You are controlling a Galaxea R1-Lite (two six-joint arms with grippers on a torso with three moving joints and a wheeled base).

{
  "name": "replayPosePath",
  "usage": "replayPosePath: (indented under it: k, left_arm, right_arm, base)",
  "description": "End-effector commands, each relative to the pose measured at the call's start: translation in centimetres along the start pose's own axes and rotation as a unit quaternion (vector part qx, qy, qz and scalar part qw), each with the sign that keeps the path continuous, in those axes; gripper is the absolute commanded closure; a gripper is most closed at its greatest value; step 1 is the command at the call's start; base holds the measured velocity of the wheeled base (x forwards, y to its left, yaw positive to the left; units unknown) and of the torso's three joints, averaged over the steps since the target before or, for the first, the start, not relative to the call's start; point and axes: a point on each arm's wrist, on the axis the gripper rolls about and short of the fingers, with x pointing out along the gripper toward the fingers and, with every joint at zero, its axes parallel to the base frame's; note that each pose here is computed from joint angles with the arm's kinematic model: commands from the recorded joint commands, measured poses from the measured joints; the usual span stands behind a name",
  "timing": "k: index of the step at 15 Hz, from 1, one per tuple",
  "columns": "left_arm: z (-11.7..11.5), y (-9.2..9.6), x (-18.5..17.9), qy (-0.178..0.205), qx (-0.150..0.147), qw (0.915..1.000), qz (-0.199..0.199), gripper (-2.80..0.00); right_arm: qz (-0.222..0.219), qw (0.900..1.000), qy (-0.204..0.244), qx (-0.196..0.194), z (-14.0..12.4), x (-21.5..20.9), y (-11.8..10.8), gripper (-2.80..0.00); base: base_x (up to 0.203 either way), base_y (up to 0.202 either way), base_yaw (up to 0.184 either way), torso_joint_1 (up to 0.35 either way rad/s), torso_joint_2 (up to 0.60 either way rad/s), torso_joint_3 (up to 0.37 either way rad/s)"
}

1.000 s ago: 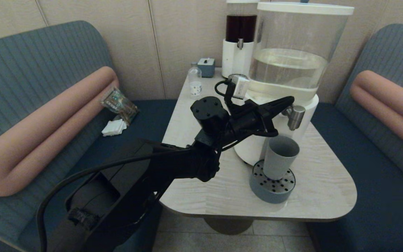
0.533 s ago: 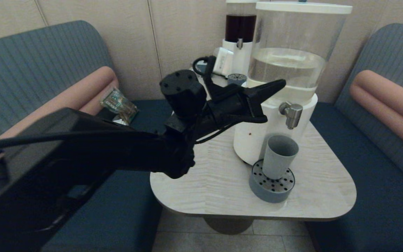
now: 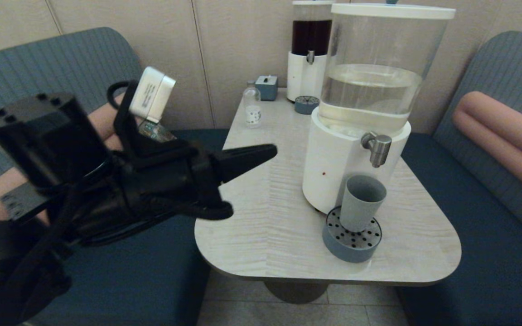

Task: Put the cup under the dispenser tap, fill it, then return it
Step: Place the cup next to the water dispenser

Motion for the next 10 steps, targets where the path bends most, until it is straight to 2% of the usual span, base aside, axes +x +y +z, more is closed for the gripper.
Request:
replayPosePath:
  k: [1,3,5,8,10]
  left_arm:
    - [-1.4,-1.8,-4.2,0.012,0.032,0.9993,0.013,-2.8]
    - [-3.5,-1.7,-5.2,0.012,0.056,0.9983,0.014,-2.8]
    - [-5.4,-0.7,-4.7,0.005,0.073,0.9972,0.011,-2.8]
    - [-9.1,1.5,-3.6,0.041,0.1,0.9941,0.01,-2.8]
    - [-9.5,2.6,-2.5,0.037,0.121,0.9919,-0.001,-2.8]
  right_arm:
    - [0.0,1.0,0.001,0.0,0.0,0.0,0.0,0.0]
    - [0.0,1.0,0.001,0.0,0.0,0.0,0.0,0.0]
    - [0.0,1.0,0.001,0.0,0.0,0.0,0.0,0.0]
    - [0.0,1.0,0.001,0.0,0.0,0.0,0.0,0.0]
    - [0.0,1.0,0.001,0.0,0.0,0.0,0.0,0.0]
  base:
    - [0.0,0.0,0.0,0.0,0.0,0.0]
    - [0.0,0.0,0.0,0.0,0.0,0.0]
    - [0.0,0.0,0.0,0.0,0.0,0.0]
    - [0.0,0.0,0.0,0.0,0.0,0.0]
    - [0.0,0.0,0.0,0.0,0.0,0.0]
